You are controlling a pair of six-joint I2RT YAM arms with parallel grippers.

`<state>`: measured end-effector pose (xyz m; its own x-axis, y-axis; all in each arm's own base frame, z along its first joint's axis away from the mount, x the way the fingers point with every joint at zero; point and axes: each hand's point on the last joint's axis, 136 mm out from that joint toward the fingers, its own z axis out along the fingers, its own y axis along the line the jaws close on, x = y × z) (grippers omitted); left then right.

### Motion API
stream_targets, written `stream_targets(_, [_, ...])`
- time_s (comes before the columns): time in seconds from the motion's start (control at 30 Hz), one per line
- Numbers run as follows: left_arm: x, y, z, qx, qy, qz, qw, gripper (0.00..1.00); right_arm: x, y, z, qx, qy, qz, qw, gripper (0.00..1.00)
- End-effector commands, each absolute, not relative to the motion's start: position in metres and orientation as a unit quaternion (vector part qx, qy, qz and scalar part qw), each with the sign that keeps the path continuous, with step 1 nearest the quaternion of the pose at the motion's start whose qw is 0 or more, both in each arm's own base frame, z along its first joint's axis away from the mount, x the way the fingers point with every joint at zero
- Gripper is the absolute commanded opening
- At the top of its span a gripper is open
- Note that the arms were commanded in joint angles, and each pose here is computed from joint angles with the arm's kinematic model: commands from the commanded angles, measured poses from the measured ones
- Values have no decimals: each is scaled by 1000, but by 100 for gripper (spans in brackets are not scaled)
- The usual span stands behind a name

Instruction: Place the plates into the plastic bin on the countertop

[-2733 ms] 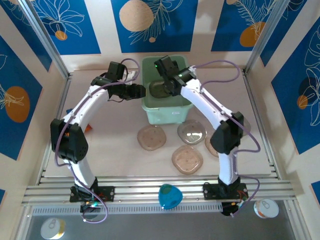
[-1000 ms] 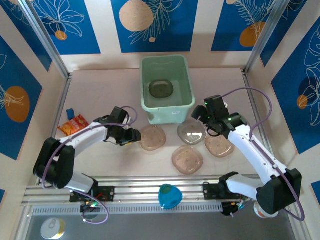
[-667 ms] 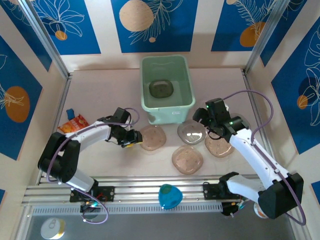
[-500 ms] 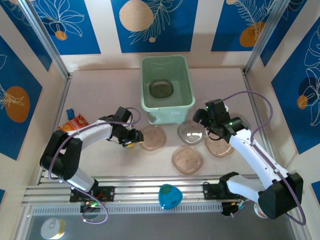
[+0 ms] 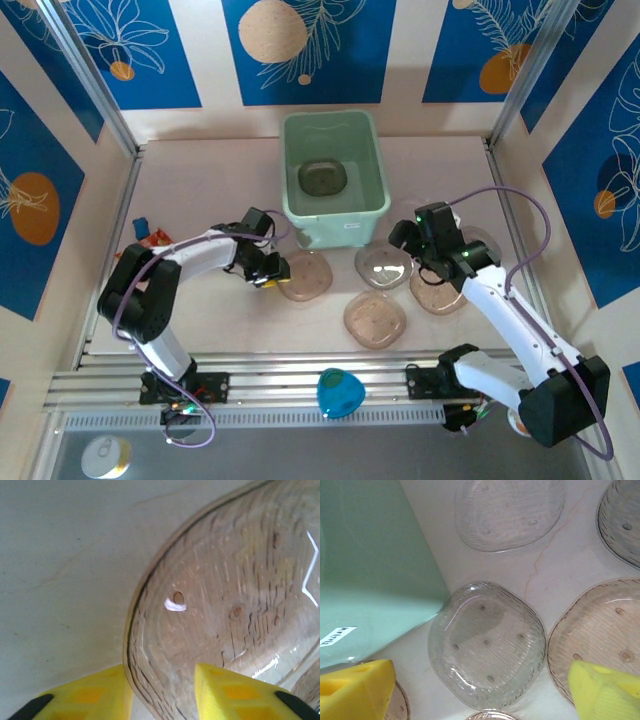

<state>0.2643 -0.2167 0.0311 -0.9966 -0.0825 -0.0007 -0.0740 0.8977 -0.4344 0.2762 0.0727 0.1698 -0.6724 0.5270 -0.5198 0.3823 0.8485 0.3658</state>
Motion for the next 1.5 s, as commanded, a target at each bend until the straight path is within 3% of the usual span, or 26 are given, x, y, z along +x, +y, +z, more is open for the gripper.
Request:
stream_targets(0.0, [262, -219, 27, -38, 978, -205, -6, 32, 274, 66, 166, 256, 905, 107, 321, 89])
stream_targets(0.7, [249, -210, 28, -39, 979, -199, -7, 6, 276, 59, 167, 271, 900, 102, 325, 85])
stream_targets(1.0, [237, -190, 49, -34, 982, -183, 27, 0, 270, 54, 179, 285, 890, 103, 339, 83])
stream_targets(1.47, [242, -133, 105, -57, 981, -153, 109, 0, 267, 58, 199, 297, 871, 143, 364, 79])
